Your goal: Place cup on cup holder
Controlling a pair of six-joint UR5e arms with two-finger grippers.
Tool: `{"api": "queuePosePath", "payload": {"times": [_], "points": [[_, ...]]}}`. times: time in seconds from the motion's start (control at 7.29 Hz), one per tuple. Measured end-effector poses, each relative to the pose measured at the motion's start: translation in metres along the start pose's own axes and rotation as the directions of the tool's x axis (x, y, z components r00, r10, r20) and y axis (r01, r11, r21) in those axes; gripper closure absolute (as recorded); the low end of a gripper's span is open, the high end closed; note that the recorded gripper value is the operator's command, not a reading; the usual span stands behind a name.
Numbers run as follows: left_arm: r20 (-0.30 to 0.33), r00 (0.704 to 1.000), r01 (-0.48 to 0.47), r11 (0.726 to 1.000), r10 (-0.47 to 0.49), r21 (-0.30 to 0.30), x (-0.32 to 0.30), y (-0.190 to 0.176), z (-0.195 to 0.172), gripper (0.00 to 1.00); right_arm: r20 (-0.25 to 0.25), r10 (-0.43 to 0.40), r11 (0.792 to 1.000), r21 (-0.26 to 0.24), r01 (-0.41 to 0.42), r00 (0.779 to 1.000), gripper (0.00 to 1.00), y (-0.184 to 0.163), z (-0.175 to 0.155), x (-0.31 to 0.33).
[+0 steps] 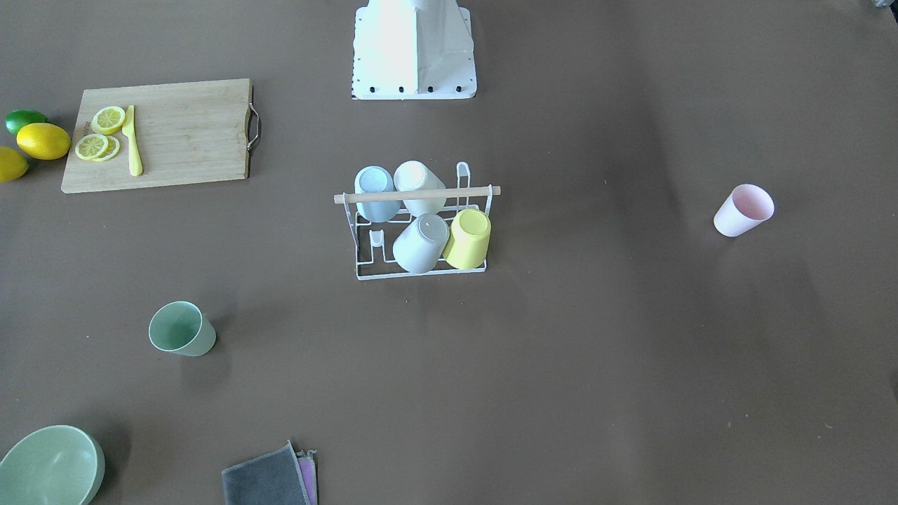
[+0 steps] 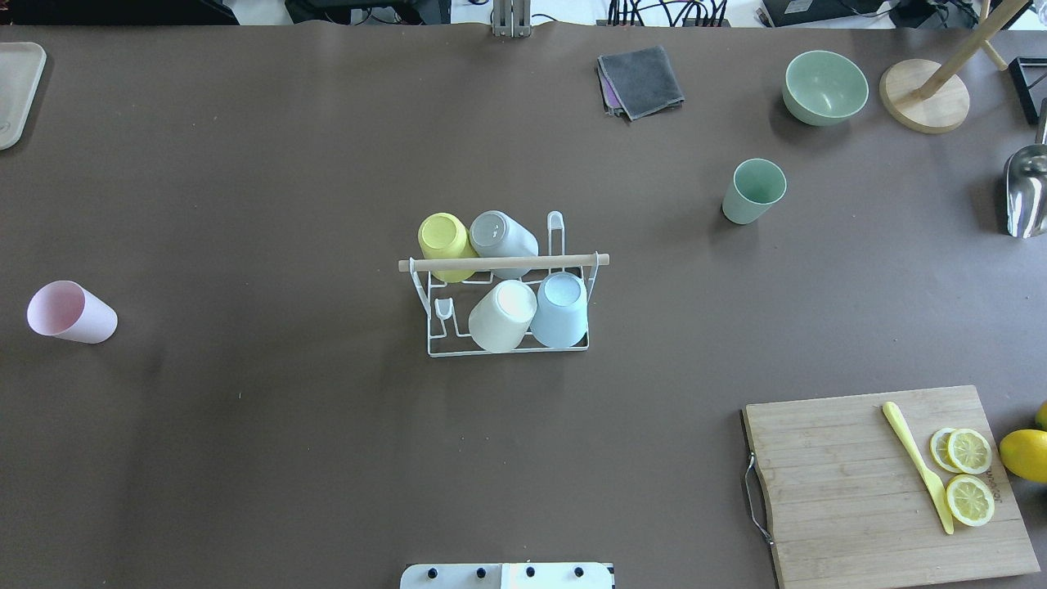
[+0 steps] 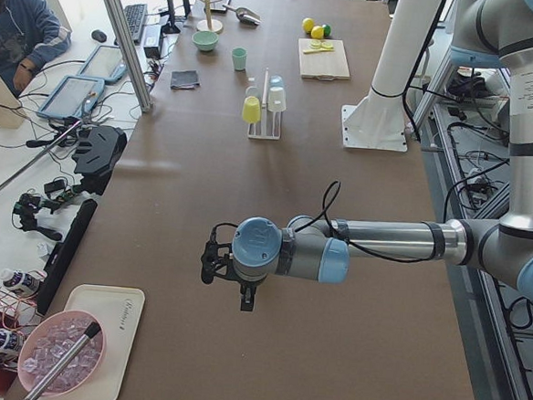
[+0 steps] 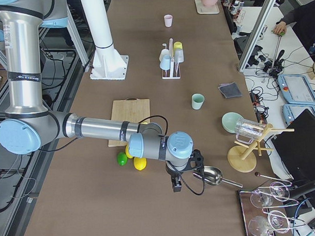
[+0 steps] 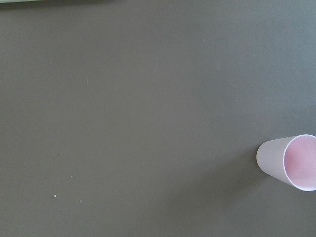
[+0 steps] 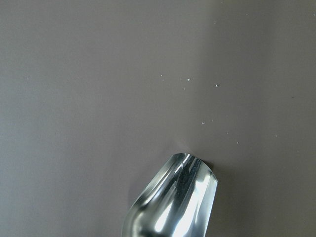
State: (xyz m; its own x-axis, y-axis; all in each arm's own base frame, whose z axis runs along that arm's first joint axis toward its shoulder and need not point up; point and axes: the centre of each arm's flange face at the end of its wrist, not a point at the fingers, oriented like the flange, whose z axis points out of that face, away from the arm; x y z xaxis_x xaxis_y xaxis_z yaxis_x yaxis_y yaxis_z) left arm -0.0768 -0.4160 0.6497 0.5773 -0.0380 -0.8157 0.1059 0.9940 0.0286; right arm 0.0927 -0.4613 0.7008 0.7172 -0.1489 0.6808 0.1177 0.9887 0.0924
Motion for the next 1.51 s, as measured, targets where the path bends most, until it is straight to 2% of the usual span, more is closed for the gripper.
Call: {"api": "queuePosePath", "payload": {"times": [0.69,1.51], "points": [[0.024,0.998,-0.062,0.997,0.063,-0.034,0.029,-0.020,0.017,0.01,0.000,-0.001,1.000,-0.001,0.001,1.000,0.00,0.000,0.001,0.001],[0.053,0.996,-0.063,0.997,0.065,-0.039,0.025,-0.021,0.021,0.01,0.002,0.005,1.000,-0.001,-0.005,1.000,0.00,0.000,0.001,0.001]]}}
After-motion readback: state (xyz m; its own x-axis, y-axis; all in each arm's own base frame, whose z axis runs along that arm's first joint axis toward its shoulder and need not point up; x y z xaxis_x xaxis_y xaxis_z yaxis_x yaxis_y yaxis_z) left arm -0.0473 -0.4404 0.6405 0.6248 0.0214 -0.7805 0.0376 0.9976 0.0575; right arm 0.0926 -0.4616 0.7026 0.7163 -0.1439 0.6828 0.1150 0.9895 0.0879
